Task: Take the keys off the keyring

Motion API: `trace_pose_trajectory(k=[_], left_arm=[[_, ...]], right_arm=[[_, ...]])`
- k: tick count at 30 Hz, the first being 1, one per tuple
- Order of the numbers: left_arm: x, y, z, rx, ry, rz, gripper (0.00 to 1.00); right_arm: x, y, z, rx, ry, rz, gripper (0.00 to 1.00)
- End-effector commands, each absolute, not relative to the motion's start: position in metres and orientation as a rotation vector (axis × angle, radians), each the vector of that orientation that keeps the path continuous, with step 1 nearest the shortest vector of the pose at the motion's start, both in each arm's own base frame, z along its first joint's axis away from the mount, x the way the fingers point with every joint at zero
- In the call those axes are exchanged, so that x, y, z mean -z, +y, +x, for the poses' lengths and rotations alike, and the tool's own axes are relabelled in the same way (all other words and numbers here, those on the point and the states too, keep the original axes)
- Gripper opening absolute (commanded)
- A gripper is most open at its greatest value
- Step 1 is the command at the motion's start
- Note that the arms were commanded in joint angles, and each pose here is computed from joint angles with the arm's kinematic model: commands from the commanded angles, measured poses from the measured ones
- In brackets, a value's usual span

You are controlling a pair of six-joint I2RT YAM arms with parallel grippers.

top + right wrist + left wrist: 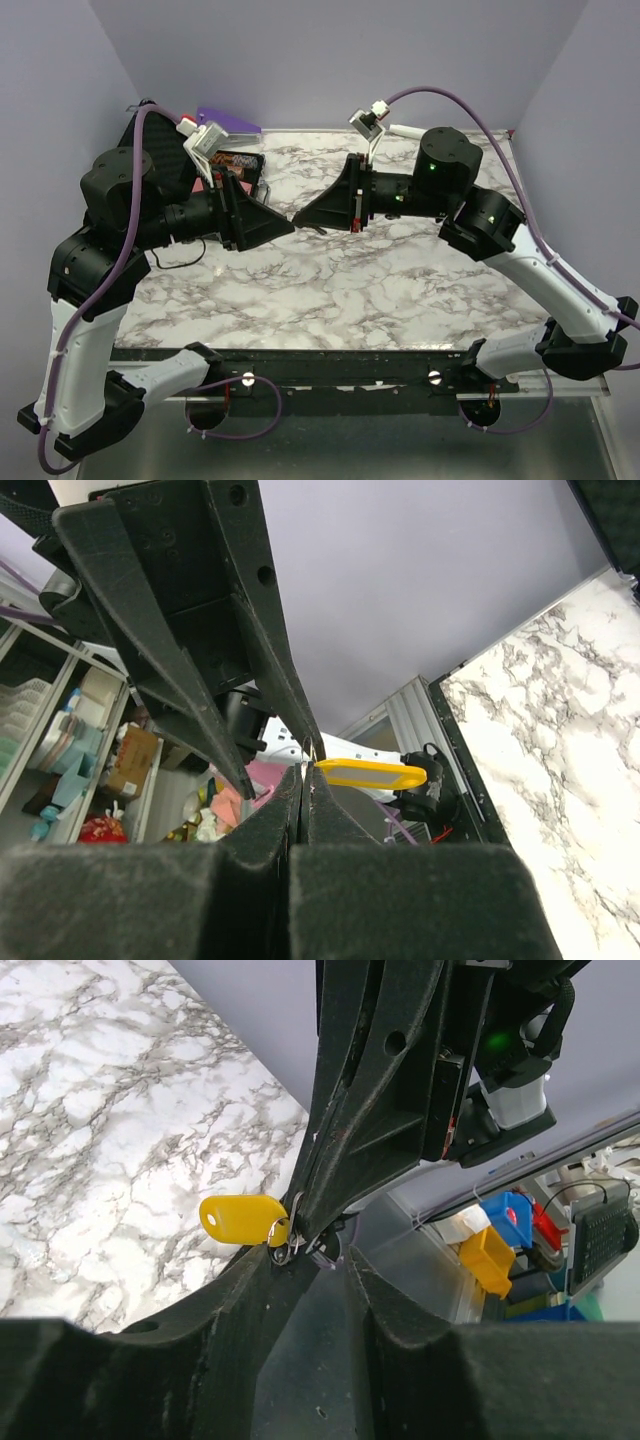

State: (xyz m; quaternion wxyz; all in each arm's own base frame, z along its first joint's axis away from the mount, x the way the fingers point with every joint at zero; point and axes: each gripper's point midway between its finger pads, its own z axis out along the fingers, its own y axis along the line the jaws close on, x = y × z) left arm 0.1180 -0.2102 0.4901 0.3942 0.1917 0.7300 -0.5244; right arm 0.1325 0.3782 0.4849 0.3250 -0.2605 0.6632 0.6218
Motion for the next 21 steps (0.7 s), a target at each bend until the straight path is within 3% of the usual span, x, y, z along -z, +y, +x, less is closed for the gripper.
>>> trace_pose_trajectory(k=[1, 6, 14, 21], left_arm=[[-0.493, -0.211, 0.113, 1.366, 1.832, 0.491, 0.39], [-0.493, -0.212, 0.115, 1.367, 1.830, 0.485, 0.38], [-0.493, -0.210, 0.115, 1.328, 1.857, 0.544, 0.49], [-0.491, -0.210, 0.095, 1.384, 1.860, 0.678, 0.49]], right_arm=[[-0.486, 0.372, 0.126, -1.648, 1.722, -0.699, 0.01], [-0.486, 0.370, 0.120, -1.676, 1.717, -0.726, 0.01], [-0.490, 0.366, 0.101, -1.745, 1.692, -0.820, 0.01], [-0.489, 0.358, 0.090, -1.750, 1.687, -0.882, 0.01]])
